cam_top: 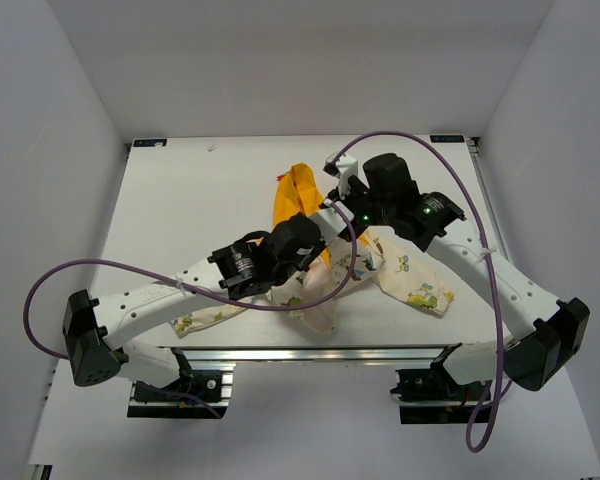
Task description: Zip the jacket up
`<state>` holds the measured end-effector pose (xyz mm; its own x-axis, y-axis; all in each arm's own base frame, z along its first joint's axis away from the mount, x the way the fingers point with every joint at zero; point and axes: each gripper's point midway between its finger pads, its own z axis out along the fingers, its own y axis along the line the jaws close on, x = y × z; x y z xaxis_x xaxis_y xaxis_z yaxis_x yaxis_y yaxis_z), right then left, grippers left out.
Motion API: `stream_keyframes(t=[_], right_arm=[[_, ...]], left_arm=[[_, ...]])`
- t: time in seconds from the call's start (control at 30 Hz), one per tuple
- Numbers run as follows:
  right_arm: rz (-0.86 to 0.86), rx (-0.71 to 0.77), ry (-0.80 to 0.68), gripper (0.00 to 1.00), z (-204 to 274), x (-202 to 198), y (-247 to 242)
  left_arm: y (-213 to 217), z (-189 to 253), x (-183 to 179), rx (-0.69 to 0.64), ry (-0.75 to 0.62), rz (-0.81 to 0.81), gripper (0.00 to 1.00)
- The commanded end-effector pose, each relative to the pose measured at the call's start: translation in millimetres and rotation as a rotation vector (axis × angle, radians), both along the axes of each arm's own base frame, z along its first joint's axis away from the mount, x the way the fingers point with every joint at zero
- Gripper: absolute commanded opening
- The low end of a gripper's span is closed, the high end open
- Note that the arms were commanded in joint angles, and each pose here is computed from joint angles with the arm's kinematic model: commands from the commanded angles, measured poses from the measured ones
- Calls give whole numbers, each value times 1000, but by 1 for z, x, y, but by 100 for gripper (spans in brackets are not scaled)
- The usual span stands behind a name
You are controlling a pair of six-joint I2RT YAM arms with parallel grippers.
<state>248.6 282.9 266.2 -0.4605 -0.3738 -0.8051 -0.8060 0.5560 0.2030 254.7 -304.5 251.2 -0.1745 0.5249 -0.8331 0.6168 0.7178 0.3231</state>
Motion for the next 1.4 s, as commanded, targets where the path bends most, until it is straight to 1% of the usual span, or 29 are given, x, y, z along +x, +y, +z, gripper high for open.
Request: stream_keyframes(t=[0.0, 0.07, 0.1, 0.13, 0.2, 0.33, 0.47, 0.6, 0.67, 0.7, 0.77, 0.8, 0.87, 0.9, 0.93, 0.97, 1.0, 1.03, 1.07, 1.1, 1.13, 1.17, 1.2, 1.23, 1.27, 1.3, 1.33, 1.37], right_arm=[[104, 159, -213, 0, 52, 11, 24], [75, 137, -270, 0, 54, 28, 25], [63, 130, -287, 0, 55, 33, 25], [37, 97, -296, 0, 49, 43, 25], [28, 78, -304, 0, 48, 52, 27], [63, 37, -241, 0, 18, 55, 35], [89, 20, -231, 0, -6, 54, 37], [46, -22, -193, 0, -24, 75, 32], [8, -59, -156, 0, -45, 92, 28], [-33, -81, -139, 0, -56, 110, 22], [-87, -114, -143, 0, -64, 134, 12], [-108, -148, -131, 0, -81, 147, 11], [-169, -176, -184, 0, -78, 178, 4], [-185, -196, -169, 0, -93, 191, 4], [-209, -164, -196, 0, -80, 207, 8], [-237, -142, -219, 0, -76, 225, 6], [-275, -148, -219, 0, -89, 242, 5], [-297, -130, -237, 0, -87, 256, 7], [-339, -63, -324, 0, -58, 284, 9], [-372, -67, -331, 0, -73, 301, 10], [-403, -47, -356, 0, -68, 316, 10], [-451, 9, -415, 0, -57, 345, 12], [-519, 27, -467, 0, -50, 363, 7], [-559, 57, -509, 0, -43, 376, 5], [-588, 76, -551, 0, -47, 394, 4], [-641, 133, -634, 0, -30, 410, 1], [-653, 156, -669, 0, -25, 418, 1], [-661, 145, -671, 0, -50, 432, 2]], left_arm=[[18, -16, -8, 54, 47, -13, 0], [18, -13, -12, 34, 43, -39, 0], [19, -4, -14, 7, 30, -48, 0], [20, -1, -16, -11, 30, -52, 0], [22, 11, -19, -53, 16, -62, 0], [29, 35, -21, -126, -20, -45, 0], [35, 55, -25, -174, -43, -43, 0], [39, 63, -29, -196, -36, -46, 0], [40, 62, -32, -202, -22, -52, 0], [39, 59, -35, -202, -6, -61, 0], [33, 50, -44, -211, 41, -98, 0], [32, 49, -46, -215, 53, -107, 0], [34, 38, -52, -216, 100, -102, 0], [31, 33, -58, -233, 134, -112, 0], [28, 29, -62, -247, 159, -128, 0], [26, 19, -68, -244, 193, -150, 0], [21, 14, -78, -260, 246, -180, 0], [22, 8, -82, -261, 272, -177, 0], [25, -5, -86, -241, 308, -163, 0], [26, -13, -90, -244, 343, -152, 0], [25, -23, -96, -241, 377, -160, 0], [26, -40, -101, -237, 416, -159, 0], [25, -49, -106, -240, 444, -167, 0], [22, -57, -112, -248, 477, -184, 0], [17, -62, -114, -275, 493, -188, 0], [21, -83, -120, -254, 531, -181, 0], [16, -90, -126, -265, 567, -201, 0], [15, -97, -129, -280, 598, -184, 0]])
